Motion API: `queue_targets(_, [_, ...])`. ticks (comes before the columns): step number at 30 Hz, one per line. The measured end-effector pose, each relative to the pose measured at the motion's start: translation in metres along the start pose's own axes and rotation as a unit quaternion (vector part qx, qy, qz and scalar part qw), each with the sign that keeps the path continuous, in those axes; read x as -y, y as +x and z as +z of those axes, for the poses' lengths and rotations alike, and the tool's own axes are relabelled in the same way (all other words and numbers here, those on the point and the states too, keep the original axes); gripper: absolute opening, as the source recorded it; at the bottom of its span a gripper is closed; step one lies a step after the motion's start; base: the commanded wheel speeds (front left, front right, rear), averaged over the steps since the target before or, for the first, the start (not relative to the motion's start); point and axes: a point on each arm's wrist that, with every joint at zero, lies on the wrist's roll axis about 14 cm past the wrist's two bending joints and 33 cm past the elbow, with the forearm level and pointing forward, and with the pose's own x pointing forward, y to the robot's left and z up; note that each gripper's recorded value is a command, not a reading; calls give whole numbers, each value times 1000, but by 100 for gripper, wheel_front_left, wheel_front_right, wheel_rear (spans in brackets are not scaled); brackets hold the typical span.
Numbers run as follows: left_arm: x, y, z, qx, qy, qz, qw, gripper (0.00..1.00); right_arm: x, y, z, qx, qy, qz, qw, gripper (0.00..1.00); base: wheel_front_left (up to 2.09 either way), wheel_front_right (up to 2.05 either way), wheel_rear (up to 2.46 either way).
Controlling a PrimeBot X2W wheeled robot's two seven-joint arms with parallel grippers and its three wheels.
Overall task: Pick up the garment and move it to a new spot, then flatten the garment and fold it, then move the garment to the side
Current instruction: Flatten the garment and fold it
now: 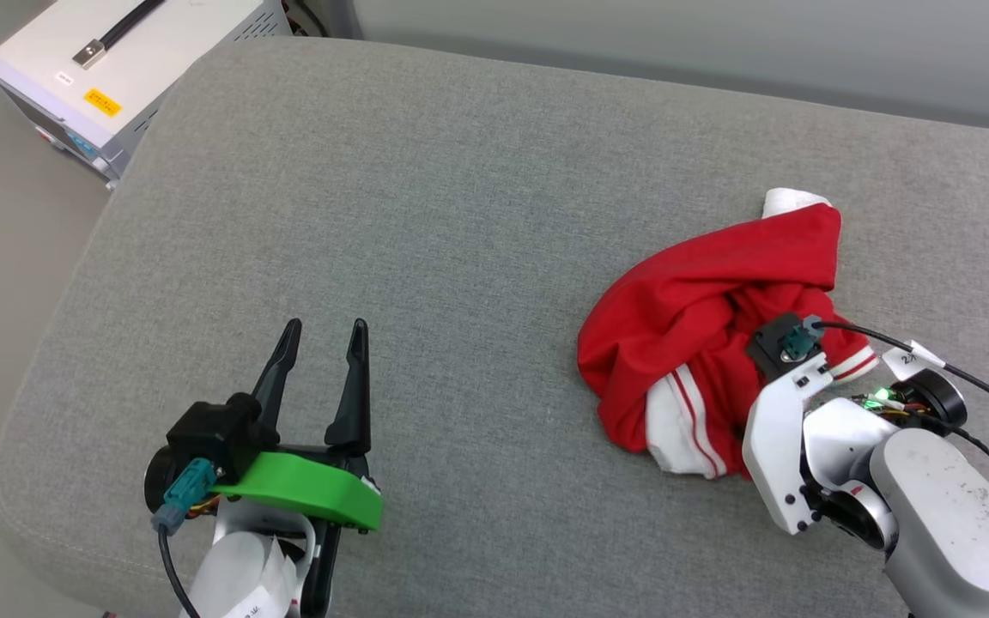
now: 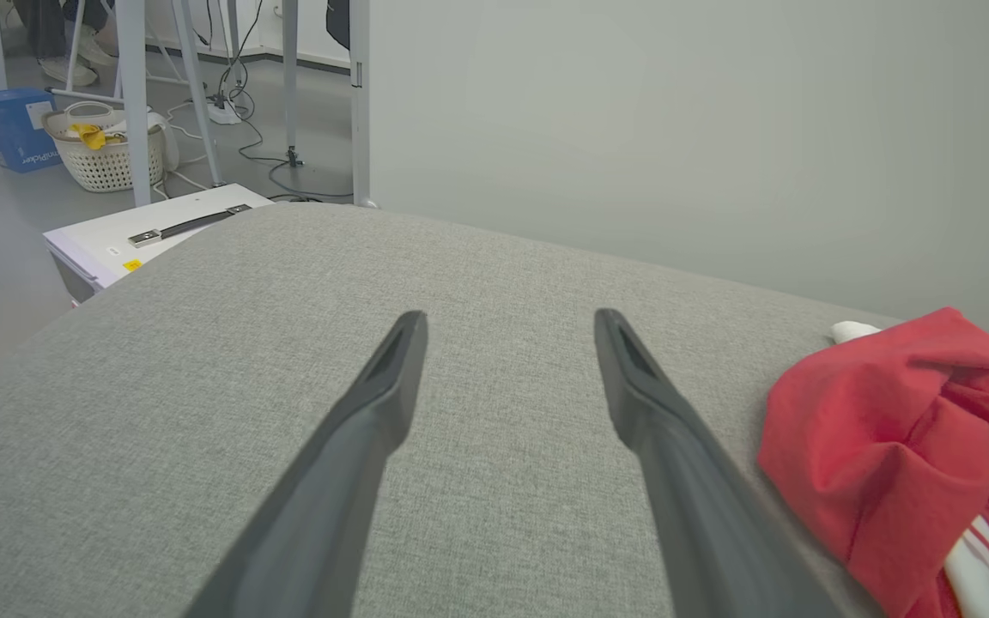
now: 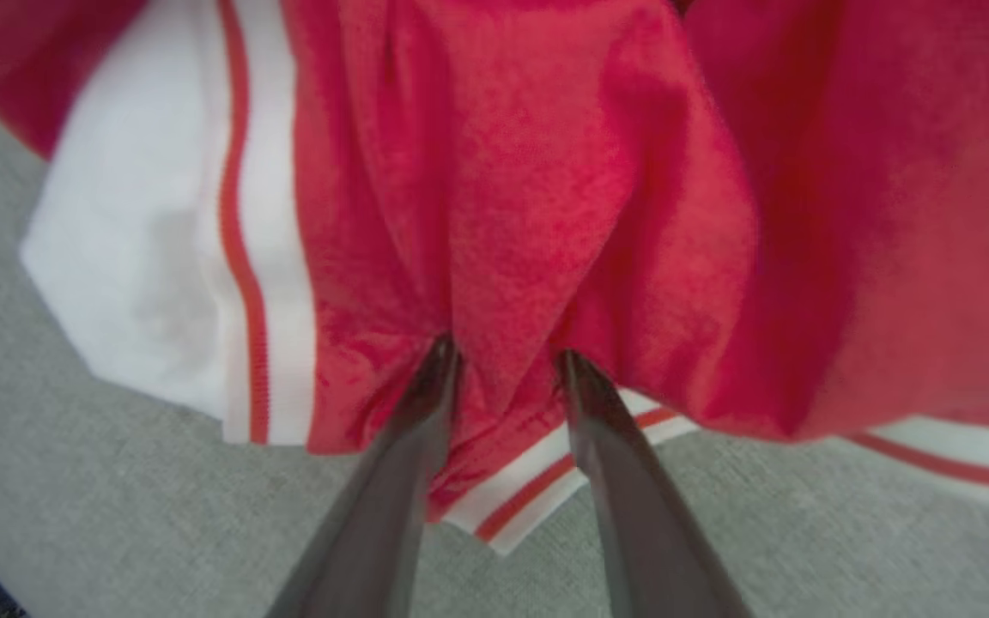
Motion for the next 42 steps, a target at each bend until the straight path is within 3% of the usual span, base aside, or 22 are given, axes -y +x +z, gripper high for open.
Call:
queue_targets(7, [11, 1, 7, 12, -6, -16, 1000, 100, 8, -21, -28, -18, 27, -17, 999, 0, 0, 0, 0])
queue_targets(11, [19, 1, 8, 14, -10, -28, 999, 100, 10, -40, -57, -27, 84, -24, 996, 0, 0, 0, 0])
queue_targets(21, [48, 1, 7, 13, -18, -68, 997, 100, -23, -78, -112, -28, 176, -28, 984, 0, 0, 0, 0])
queue_targets(22, [51, 1, 6, 12, -19, -73, 997, 100, -25, -80, -111, -19, 181, -32, 983, 36, 0, 0, 0])
queue_targets(23, [54, 2, 5, 11, -20, -77, 997, 100, -23, -82, -110, -8, 183, -39, 982, 100, 0, 0, 0])
queue_targets(30, [66, 6, 3, 8, -21, -95, 995, 100, -5, -101, -61, 130, 193, -78, 969, 100, 0, 0, 0])
queue_targets(33, [73, 7, 1, 5, -22, -106, 994, 100, 22, -126, -28, 224, 185, -117, 950, 100, 0, 0, 0])
queue_targets(35, [78, 8, -2, 2, -23, -114, 993, 100, 44, -152, -2, 304, 173, -154, 924, 100, 0, 0, 0])
queue_targets(40, [87, 11, -6, -3, -26, -127, 992, 100, 90, -214, 33, 454, 121, -264, 842, 100, 0, 0, 0])
queue_targets(42, [93, 14, -5, -2, -28, -135, 990, 100, 99, -233, 40, 511, 133, -290, 798, 100, 0, 0, 0])
